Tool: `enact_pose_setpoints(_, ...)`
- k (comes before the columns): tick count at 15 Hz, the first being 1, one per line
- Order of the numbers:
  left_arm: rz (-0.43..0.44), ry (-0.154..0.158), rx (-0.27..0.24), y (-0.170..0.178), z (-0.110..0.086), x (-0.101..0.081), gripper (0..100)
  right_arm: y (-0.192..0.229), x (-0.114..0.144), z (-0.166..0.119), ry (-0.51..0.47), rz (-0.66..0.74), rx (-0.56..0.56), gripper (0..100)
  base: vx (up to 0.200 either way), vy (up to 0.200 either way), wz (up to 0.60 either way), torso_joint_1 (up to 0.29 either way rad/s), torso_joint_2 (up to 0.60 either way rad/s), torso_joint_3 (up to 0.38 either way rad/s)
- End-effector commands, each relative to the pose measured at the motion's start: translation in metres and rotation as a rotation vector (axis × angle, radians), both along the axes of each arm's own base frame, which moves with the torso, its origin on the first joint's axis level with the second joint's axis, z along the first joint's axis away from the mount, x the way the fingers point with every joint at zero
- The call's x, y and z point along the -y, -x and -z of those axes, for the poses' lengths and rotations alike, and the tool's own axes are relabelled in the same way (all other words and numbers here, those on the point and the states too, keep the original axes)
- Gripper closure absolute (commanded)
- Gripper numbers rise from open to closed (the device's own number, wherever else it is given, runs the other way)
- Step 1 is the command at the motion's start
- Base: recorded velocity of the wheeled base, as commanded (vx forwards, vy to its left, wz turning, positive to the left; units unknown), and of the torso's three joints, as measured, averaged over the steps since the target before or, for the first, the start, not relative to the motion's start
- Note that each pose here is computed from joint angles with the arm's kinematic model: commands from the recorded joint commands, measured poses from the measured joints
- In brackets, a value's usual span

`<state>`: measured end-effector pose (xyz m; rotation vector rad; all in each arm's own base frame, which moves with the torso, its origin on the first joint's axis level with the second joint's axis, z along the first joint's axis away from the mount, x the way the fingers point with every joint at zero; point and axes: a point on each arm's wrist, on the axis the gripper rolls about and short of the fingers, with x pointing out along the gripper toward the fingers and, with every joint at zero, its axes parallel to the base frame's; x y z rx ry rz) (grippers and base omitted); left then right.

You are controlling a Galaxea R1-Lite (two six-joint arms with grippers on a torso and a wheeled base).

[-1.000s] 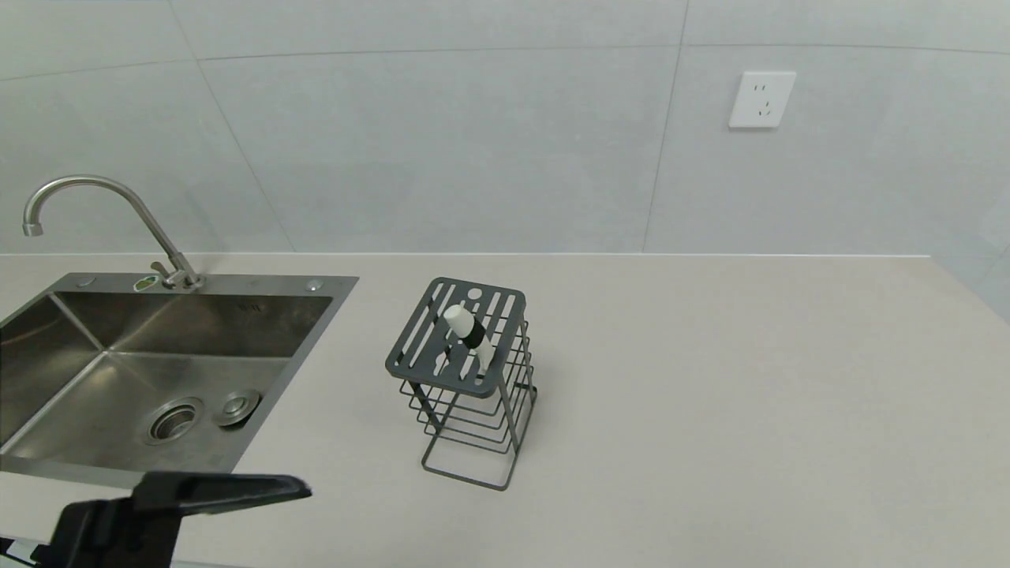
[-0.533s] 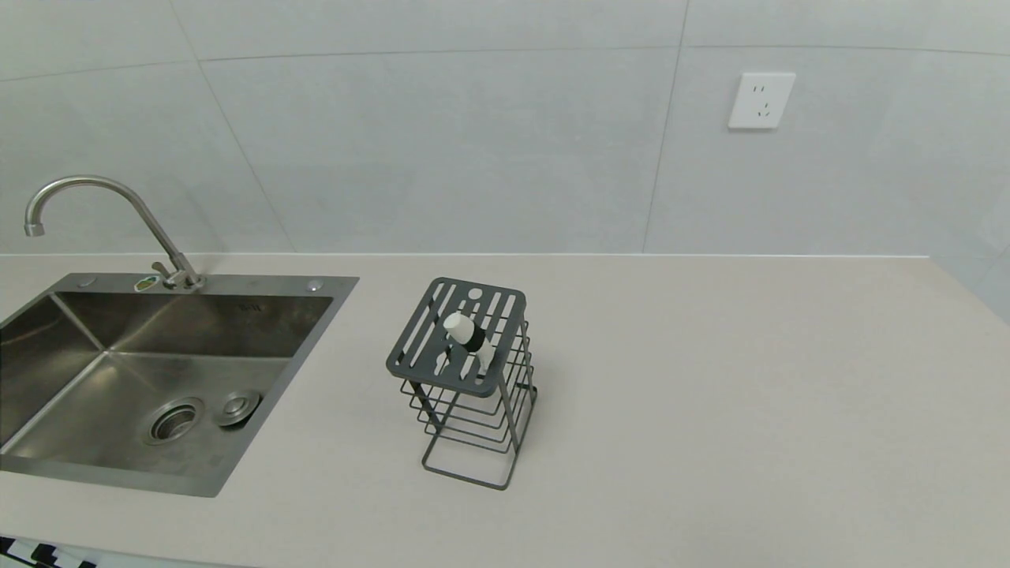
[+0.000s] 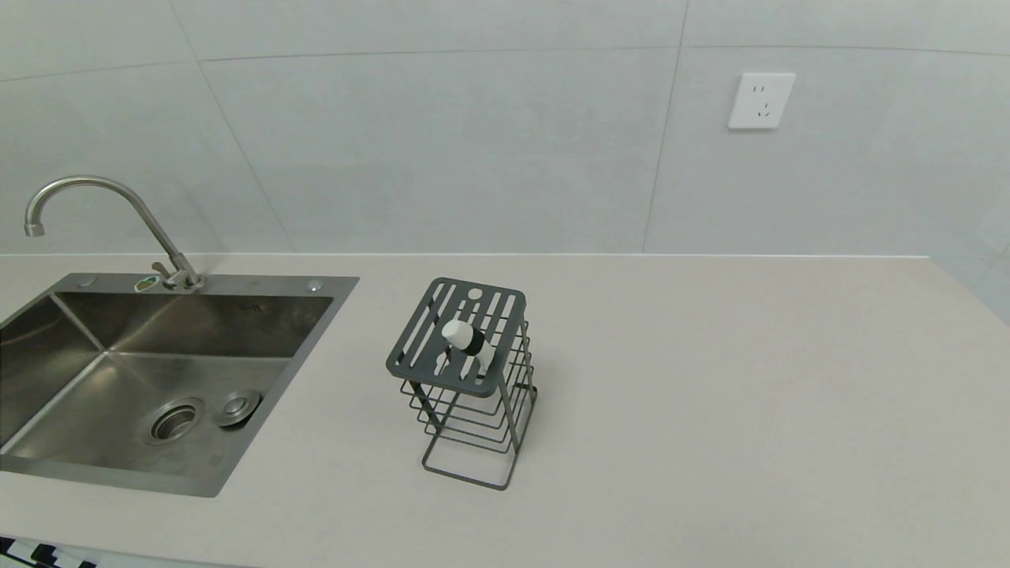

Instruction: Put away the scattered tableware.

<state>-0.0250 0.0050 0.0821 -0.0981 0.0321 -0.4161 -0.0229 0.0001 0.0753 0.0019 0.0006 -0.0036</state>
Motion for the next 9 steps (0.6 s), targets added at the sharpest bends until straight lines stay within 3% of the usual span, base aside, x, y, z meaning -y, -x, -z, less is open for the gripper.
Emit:
enact_pose_setpoints(1, -0.016, -0.021, -0.05, -0.0001, -0.0045, 0.0005, 0, -0.0001, -0.0002, 0.0001, 0.0, -0.008, -0.002, 100, 0.0, 0.0, 0.0, 0.0, 0.0, 0.0)
enact_pose_setpoints(2, -0.064, -0.07, -0.103, -0.0056, -0.006, 0.0032, 0, -0.0001, -0.0003, -0.0001, 0.003, -0.013, -0.001, 100, 0.0, 0.0, 0.0, 0.0, 0.0, 0.0)
enact_pose_setpoints(3, -0.1, -0.111, -0.112, -0.0075, -0.006, 0.0045, 0, -0.0001, -0.0003, -0.0001, 0.002, -0.013, -0.001, 100, 0.0, 0.0, 0.0, 0.0, 0.0, 0.0)
enact_pose_setpoints(5, -0.196, -0.108, -0.072, -0.0043, -0.0043, 0.0065, 0, -0.0001, -0.0003, -0.0001, 0.0, -0.013, -0.001, 100, 0.0, 0.0, 0.0, 0.0, 0.0, 0.0)
enact_pose_setpoints(6, -0.262, -0.093, 0.01, -0.0016, -0.0026, 0.0084, 0, -0.0001, -0.0003, -0.0001, 0.002, -0.013, -0.001, 100, 0.0, 0.0, 0.0, 0.0, 0.0, 0.0)
enact_pose_setpoints(7, -0.295, -0.105, 0.062, 0.0001, -0.0003, 0.0081, 0, -0.0001, -0.0003, 0.0001, 0.003, -0.014, -0.002, 100, 0.0, 0.0, 0.0, 0.0, 0.0, 0.0)
enact_pose_setpoints(9, -0.383, -0.126, 0.074, -0.001, 0.0007, 0.0061, 0, -0.0001, -0.0003, 0.0001, 0.003, -0.013, -0.002, 100, 0.0, 0.0, 0.0, 0.0, 0.0, 0.0)
